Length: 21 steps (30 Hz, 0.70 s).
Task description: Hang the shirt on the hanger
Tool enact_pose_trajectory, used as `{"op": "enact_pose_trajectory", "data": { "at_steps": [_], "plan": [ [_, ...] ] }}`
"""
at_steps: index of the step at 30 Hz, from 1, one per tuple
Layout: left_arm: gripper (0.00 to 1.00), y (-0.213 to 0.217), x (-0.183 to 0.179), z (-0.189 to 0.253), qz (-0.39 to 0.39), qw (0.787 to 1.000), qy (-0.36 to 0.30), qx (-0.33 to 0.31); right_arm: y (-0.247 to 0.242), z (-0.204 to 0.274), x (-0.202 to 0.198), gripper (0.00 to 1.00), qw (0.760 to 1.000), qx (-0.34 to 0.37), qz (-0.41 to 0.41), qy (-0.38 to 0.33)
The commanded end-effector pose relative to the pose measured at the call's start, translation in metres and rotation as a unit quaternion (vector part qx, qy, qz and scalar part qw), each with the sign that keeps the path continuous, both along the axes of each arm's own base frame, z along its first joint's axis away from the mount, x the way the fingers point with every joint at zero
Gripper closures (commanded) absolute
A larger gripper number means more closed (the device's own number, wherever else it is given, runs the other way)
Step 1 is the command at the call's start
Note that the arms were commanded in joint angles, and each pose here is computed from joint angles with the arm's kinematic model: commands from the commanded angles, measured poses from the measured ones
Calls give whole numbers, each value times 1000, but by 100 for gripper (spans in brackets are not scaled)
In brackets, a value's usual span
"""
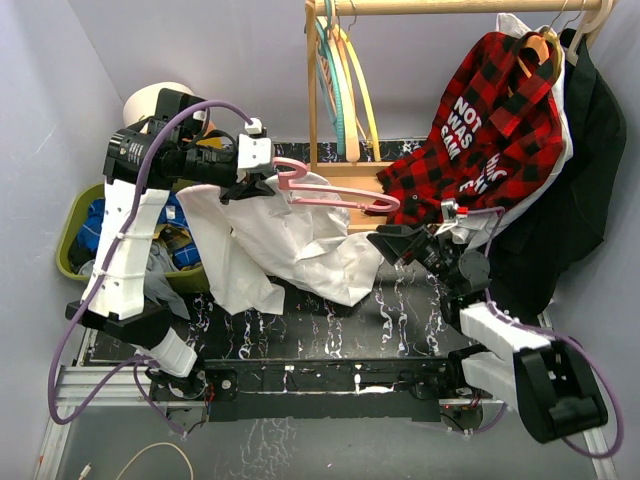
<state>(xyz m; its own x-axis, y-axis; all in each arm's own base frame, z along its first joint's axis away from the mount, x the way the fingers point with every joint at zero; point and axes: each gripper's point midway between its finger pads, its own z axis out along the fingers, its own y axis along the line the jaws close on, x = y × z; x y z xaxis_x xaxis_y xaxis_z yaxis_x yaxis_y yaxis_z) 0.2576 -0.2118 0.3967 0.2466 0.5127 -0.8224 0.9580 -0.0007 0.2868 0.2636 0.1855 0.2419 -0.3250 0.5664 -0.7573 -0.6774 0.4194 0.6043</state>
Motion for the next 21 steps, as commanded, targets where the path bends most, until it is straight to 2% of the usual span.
{"op": "enact_pose_trajectory", "data": {
  "at_steps": [1, 10, 21],
  "plan": [
    [100, -1, -22, 23, -19, 999, -22, -30, 6, 50, 6, 26, 995, 51, 27, -80],
    [100, -1, -21, 22, -17, 999, -23, -27, 32, 42, 29, 31, 985, 123, 120, -30],
    [100, 2, -19, 17, -10, 999, -24, -19, 57, 32, 42, 33, 979, 137, 148, -16]
  ]
}}
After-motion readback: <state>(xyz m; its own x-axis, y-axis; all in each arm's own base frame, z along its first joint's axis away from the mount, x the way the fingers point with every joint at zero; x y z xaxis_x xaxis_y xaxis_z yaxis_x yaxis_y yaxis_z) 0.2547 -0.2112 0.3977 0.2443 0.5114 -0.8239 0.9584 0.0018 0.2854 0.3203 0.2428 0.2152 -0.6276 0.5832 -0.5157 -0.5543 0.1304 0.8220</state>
